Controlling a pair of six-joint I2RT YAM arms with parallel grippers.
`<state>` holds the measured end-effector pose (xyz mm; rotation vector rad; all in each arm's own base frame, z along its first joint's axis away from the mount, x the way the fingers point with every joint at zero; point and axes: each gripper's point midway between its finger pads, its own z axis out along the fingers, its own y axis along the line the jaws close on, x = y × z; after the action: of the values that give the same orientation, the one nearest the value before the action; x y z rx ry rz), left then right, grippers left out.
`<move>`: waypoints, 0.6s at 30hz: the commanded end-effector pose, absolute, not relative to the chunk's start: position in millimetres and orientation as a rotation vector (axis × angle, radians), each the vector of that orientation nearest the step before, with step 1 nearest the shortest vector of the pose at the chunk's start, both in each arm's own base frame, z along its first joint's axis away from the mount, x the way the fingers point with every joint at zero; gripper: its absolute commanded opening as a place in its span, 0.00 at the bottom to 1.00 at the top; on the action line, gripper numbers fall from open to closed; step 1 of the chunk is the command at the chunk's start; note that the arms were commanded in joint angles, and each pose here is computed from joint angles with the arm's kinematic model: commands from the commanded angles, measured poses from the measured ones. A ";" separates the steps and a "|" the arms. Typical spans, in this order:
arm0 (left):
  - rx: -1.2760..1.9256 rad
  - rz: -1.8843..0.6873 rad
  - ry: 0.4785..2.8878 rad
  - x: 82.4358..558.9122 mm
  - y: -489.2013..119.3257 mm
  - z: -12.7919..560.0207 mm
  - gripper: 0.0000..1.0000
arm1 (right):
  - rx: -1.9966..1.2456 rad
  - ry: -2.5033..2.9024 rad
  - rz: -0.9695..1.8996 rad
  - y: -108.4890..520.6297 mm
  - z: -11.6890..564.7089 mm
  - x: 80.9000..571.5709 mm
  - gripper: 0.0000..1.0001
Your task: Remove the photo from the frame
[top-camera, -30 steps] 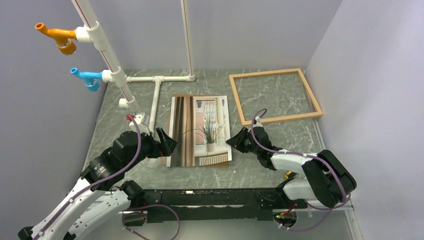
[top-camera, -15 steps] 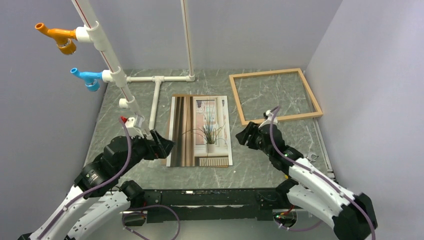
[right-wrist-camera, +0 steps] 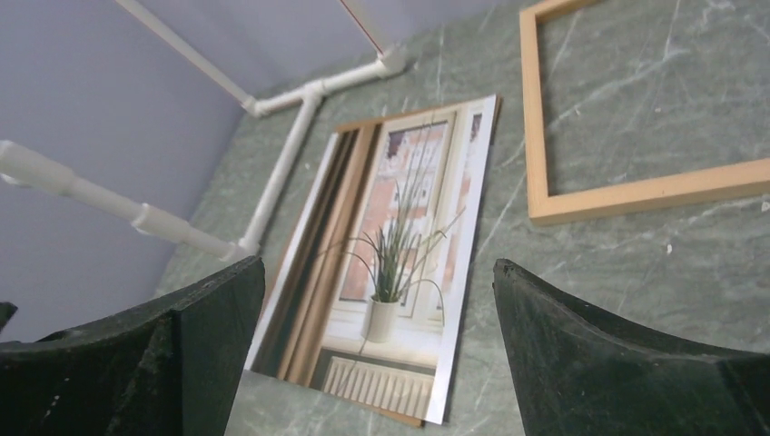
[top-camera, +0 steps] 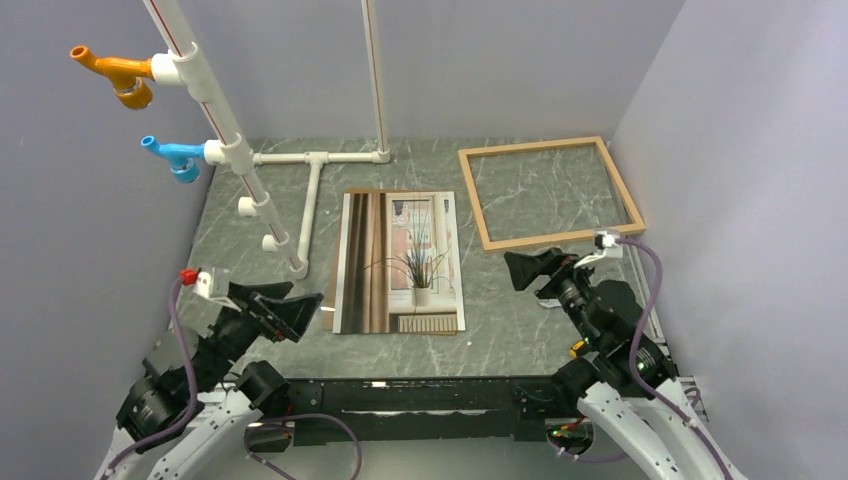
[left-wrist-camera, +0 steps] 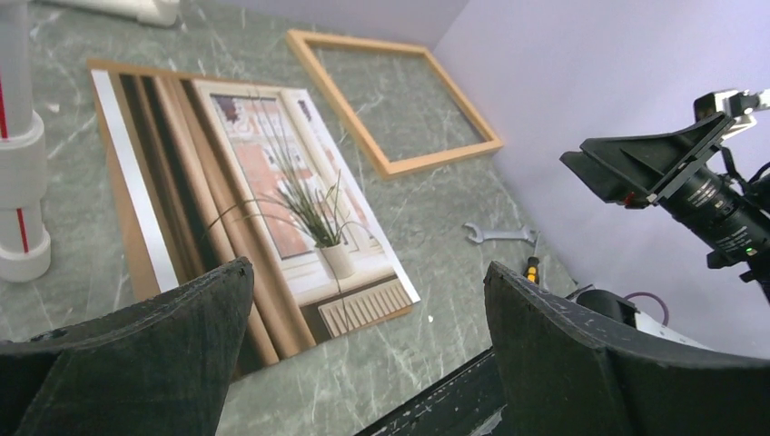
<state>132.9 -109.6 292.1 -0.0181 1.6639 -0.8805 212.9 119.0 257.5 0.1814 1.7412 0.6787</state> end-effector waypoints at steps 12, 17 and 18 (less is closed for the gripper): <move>0.155 -1.008 1.167 68.8 -79.5 349.7 0.99 | 0.191 1.432 0.767 86.0 303.1 170.3 1.00; 0.190 -1.034 1.123 59.1 -80.4 356.0 0.99 | 0.247 1.387 0.745 67.4 310.7 160.1 1.00; 0.194 -1.033 1.124 59.0 -80.7 356.3 0.99 | 0.252 1.382 0.742 65.2 312.0 158.7 1.00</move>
<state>118.5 -123.0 300.1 0.1830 1.5128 -0.9347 171.4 83.9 294.3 0.2183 1.4517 0.7620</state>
